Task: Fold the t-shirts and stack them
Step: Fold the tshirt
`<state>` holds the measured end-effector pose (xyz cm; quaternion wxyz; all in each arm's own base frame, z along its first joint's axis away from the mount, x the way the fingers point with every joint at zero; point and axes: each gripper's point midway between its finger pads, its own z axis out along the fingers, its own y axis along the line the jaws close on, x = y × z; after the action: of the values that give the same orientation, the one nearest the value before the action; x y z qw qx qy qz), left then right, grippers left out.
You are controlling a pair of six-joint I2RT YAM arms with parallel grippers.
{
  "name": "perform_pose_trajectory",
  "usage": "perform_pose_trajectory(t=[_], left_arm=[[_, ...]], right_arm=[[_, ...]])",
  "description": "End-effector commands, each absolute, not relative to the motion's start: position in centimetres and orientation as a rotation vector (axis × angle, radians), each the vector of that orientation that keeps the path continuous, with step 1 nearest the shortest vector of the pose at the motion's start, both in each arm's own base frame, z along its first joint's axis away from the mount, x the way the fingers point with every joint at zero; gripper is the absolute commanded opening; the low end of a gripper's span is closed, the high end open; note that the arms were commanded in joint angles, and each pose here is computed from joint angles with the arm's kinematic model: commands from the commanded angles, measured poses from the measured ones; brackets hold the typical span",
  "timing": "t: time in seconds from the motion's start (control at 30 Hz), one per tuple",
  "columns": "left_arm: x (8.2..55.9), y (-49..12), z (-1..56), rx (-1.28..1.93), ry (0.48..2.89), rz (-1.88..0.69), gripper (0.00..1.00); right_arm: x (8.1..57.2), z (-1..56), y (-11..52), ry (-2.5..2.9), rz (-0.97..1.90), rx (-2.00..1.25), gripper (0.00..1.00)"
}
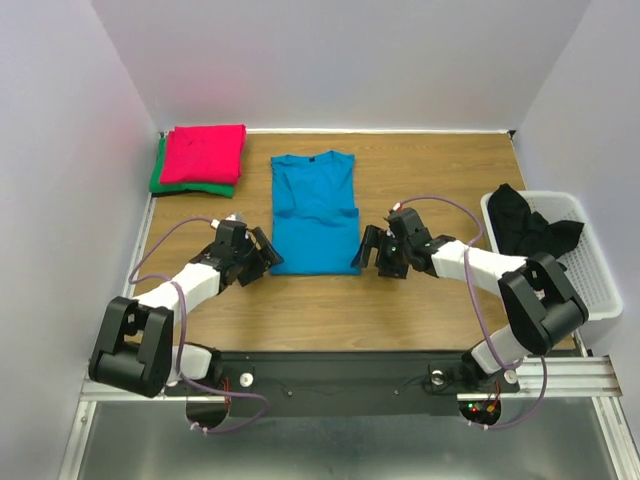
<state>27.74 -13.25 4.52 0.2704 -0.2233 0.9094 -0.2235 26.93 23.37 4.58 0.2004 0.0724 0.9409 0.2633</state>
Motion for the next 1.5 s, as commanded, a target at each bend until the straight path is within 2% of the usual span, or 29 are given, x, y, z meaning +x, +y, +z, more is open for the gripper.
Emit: perform_pose_trajectory(t=[0.0, 0.03, 0.07, 0.13, 0.23, 0.43, 0.53, 0.57, 0.8, 0.9, 1.03, 1.07, 1.1, 1.17, 1.27, 1.47], left_arm=[[27.6, -14.3, 3.4, -0.581, 2.448, -0.675, 0.78], [27.3, -14.4, 2.7, -0.583, 2.471, -0.676, 0.63], [27.5, -14.4, 2.8, -0.58, 2.463, -0.681, 0.63], [26.9, -15.0, 2.0, -0.558, 2.502, -0.712, 0.5], [26.0, -14.8, 1.0, -0.568, 2.527, -0.706, 0.47], [25.4, -14.2, 0.3, -0.598, 2.521, -0.678, 0.31], [25.4, -14.4, 0.0, -0.596, 2.535, -0.684, 0.1], [25.4, -14.4, -0.1, -0.596, 2.538, -0.684, 0.0], [24.8, -14.2, -0.4, -0.612, 2.537, -0.684, 0.0], [24.5, -14.1, -0.4, -0.623, 2.533, -0.687, 0.0], [24.0, -14.0, -0.5, -0.637, 2.531, -0.692, 0.0], [24.1, -14.1, -0.2, -0.643, 2.52, -0.701, 0.0], [23.9, -14.1, -0.1, -0.641, 2.519, -0.71, 0.0], [23.4, -14.0, -0.3, -0.651, 2.522, -0.715, 0.0], [22.7, -13.9, 0.6, -0.652, 2.497, -0.733, 0.0], [19.7, -14.6, 2.9, -0.614, 2.469, -0.831, 0.0]], right_arm=[[27.1, 5.4, 25.4, 2.577, 0.887, 0.213, 0.96], [27.0, 5.0, 25.6, 2.586, 0.897, 0.224, 0.94], [27.0, 4.6, 25.6, 2.594, 0.892, 0.226, 0.94], [26.8, 4.2, 25.7, 2.61, 0.907, 0.233, 0.88], [26.6, 4.0, 26.0, 2.62, 0.93, 0.245, 0.86], [26.1, 3.1, 25.7, 2.644, 0.912, 0.279, 0.82], [25.9, 2.6, 25.5, 2.657, 0.897, 0.293, 0.8], [26.3, 2.7, 25.6, 2.636, 0.903, 0.296, 0.79], [26.4, 1.5, 25.5, 2.657, 0.88, 0.314, 0.64], [26.0, 1.1, 25.8, 2.67, 0.896, 0.313, 0.52], [25.1, 0.9, 25.9, 2.684, 0.919, 0.314, 0.42], [24.7, 0.7, 25.6, 2.689, 0.914, 0.319, 0.38], [24.7, 1.1, 25.6, 2.675, 0.921, 0.32, 0.28], [24.4, 1.3, 25.3, 2.668, 0.919, 0.322, 0.2], [23.6, 2.0, 24.7, 2.644, 0.925, 0.31, 0.0], [20.7, 5.5, 25.0, 2.598, 1.075, 0.223, 0.01]])
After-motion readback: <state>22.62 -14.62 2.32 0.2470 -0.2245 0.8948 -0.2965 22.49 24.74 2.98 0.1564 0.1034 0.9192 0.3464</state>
